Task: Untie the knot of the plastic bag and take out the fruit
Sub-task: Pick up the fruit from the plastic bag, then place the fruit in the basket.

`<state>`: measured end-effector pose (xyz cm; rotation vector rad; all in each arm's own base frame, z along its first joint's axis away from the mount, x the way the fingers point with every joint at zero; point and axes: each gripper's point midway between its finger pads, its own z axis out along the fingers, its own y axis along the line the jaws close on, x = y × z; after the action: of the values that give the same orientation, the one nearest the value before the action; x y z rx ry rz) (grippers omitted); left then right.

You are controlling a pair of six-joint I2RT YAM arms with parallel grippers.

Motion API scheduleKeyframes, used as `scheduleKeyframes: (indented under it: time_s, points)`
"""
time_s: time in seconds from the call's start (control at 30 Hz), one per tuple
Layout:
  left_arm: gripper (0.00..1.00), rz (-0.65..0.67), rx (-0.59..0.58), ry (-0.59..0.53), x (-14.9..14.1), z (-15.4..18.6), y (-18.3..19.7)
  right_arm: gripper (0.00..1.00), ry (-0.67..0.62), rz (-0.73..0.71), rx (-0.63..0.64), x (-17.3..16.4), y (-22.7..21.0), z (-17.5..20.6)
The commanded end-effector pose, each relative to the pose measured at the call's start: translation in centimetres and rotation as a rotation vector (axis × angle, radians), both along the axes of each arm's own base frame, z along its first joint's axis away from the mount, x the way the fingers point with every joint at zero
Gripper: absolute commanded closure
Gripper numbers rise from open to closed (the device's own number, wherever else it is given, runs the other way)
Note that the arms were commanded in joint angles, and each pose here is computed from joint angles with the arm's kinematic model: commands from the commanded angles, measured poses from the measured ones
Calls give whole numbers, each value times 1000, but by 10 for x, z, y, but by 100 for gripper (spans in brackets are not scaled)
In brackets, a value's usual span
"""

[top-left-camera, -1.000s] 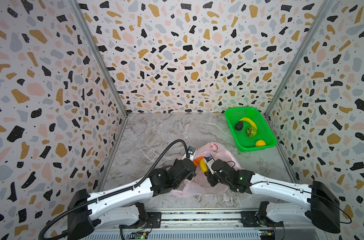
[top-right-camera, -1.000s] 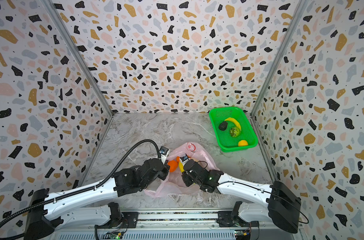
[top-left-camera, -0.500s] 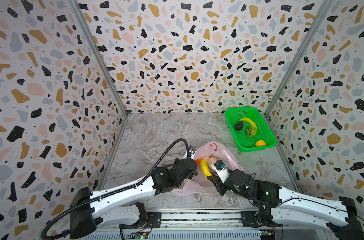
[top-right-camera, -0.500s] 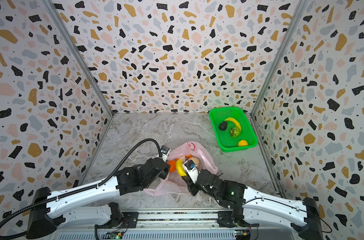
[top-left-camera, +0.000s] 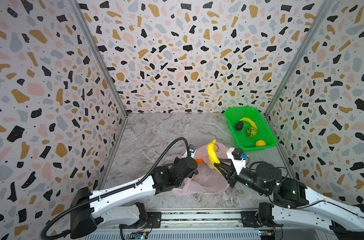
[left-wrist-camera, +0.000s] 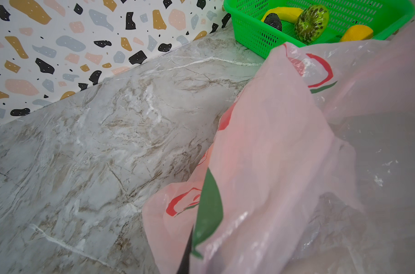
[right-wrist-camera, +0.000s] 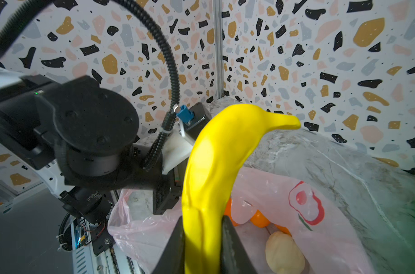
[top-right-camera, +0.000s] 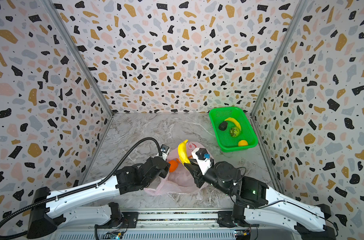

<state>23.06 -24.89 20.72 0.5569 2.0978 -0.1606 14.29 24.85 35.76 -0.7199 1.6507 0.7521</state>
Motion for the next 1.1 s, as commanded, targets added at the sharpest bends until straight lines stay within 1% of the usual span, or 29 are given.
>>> scheduleKeyframes:
  time_s: [0.0,0.07,0.13,0.33,0.43,0.6,0.67,0.73,0.8,0.9,0.97,1.03,1.07]
  points:
    - [100,-2,-14,-34,3,14,-4,80,-42,-135,-17,23,-22,18]
    - [100,-3,-17,-35,3,14,-4,78,-62,-223,-27,45,-34,24]
    - [100,-3,-18,-36,3,13,-4,78,-66,-276,-49,73,-44,26]
    - [100,1,-24,-46,3,15,-1,79,51,-425,-19,168,-102,1]
    - [100,0,-27,-48,3,17,-1,80,127,-485,-14,210,-128,-27]
    - [100,-5,-43,-51,2,20,-3,82,221,-623,-59,271,-165,-88]
    - [100,-9,-45,-50,2,19,-4,82,249,-686,-85,293,-178,-108]
    - [100,-14,-48,-47,1,18,-5,82,276,-717,-95,313,-186,-130]
    - [100,-15,-52,-45,1,18,-5,83,328,-744,-123,334,-198,-158]
    - [100,-17,-56,-45,0,18,-4,83,357,-791,-139,356,-216,-180]
    - [100,-14,-60,-47,0,19,-3,83,365,-814,-147,364,-225,-187]
    - [100,-9,-64,-49,0,20,-2,81,386,-803,-161,372,-227,-194]
    - [100,-9,-64,-50,0,20,-2,75,400,-796,-175,376,-227,-199]
